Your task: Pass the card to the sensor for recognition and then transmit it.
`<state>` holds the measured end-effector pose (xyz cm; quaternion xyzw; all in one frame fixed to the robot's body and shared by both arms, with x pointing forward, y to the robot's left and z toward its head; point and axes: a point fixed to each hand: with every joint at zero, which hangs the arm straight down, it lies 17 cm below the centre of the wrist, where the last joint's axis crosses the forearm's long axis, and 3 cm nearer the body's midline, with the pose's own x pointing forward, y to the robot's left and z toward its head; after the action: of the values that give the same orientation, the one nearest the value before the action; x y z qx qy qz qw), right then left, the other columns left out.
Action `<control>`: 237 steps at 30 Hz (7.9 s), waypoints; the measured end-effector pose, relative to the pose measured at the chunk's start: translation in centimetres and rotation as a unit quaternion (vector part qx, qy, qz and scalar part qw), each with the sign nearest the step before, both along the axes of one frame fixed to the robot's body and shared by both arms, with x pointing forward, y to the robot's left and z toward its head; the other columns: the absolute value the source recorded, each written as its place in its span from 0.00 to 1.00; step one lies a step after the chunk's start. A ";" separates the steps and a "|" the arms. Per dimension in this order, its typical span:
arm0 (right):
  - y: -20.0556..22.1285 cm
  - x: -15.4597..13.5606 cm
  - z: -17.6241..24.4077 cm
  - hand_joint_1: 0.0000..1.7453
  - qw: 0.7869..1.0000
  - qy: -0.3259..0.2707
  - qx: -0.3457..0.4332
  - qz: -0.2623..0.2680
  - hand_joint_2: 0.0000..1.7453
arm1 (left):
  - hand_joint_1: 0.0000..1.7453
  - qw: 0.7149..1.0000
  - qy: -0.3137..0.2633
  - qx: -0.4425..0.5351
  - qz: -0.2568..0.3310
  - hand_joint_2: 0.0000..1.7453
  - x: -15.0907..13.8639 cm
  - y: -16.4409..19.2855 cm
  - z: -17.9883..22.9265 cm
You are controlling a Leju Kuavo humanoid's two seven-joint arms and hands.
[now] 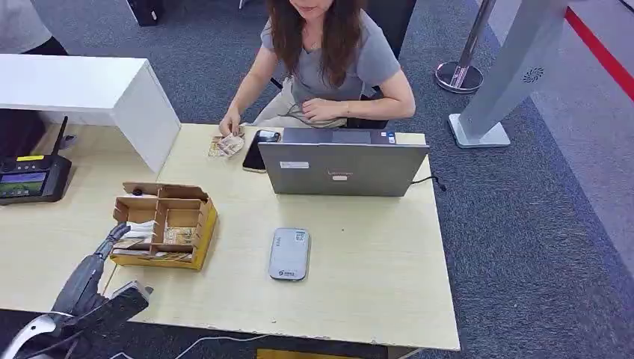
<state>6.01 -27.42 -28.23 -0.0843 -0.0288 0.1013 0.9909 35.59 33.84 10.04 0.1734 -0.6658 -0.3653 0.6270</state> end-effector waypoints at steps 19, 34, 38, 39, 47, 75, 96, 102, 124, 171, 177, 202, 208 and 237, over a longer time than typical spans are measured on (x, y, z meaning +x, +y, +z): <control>0.2 -0.1 0.0 0.00 1.000 0.004 0.003 0.014 1.00 | 0.00 0.992 -0.077 0.100 0.000 1.00 1.2 -1.1 1.7; -0.5 -0.1 0.0 0.00 1.000 0.004 -0.008 0.019 1.00 | 0.00 0.987 -0.067 0.146 -0.025 1.00 4.6 -3.0 1.5; -0.9 -0.1 0.0 0.00 1.000 0.004 -0.011 0.022 1.00 | 0.00 0.986 -0.067 0.149 -0.028 1.00 5.0 -3.1 1.5; -0.9 -0.1 0.0 0.00 1.000 0.004 -0.012 0.022 1.00 | 0.00 0.986 -0.066 0.150 -0.027 1.00 5.1 -3.1 1.5; -1.8 0.0 0.0 0.00 0.999 0.001 -0.021 0.024 1.00 | 0.00 0.980 -0.048 0.189 -0.047 1.00 6.0 -2.7 0.8; -2.1 0.0 0.0 0.00 0.999 0.002 -0.028 0.041 1.00 | 0.00 0.967 -0.017 0.233 -0.098 1.00 3.6 -2.1 -0.7; -2.1 0.0 0.0 0.00 0.998 0.004 -0.029 0.052 1.00 | 0.00 0.960 0.027 0.258 -0.106 1.00 2.2 -0.4 -2.5; -2.2 0.0 0.0 0.00 0.998 0.004 -0.031 0.056 1.00 | 0.00 0.959 0.032 0.258 -0.112 1.00 1.9 -0.7 -2.9; -2.2 0.2 0.0 0.00 0.997 0.003 -0.033 0.066 1.00 | 0.00 0.956 0.055 0.256 -0.128 1.00 0.7 -2.5 -6.1; -2.3 0.3 0.1 0.00 0.995 0.005 -0.038 0.088 1.00 | 1.00 0.950 0.032 0.297 -0.094 1.00 1.6 -2.0 -6.3; -2.2 0.3 0.1 0.00 0.995 0.005 -0.038 0.088 1.00 | 1.00 0.950 0.031 0.296 -0.093 1.00 1.7 -2.0 -6.3; -1.9 0.2 0.1 0.00 0.996 0.007 -0.035 0.088 1.00 | 1.00 0.954 -0.079 0.274 -0.092 1.00 4.5 -6.3 0.3; -1.7 0.1 0.1 0.00 0.995 0.007 -0.034 0.090 1.00 | 1.00 0.953 -0.099 0.269 -0.093 1.00 5.4 -7.1 1.8; -1.2 0.2 0.1 0.00 0.993 0.005 -0.036 0.111 1.00 | 1.00 0.969 -0.236 0.070 -0.012 1.00 4.8 -9.0 11.5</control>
<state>6.19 -28.60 -28.16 -0.1157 -0.0293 0.2124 0.9699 40.39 24.84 21.51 0.2903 -0.7697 -0.3674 0.4340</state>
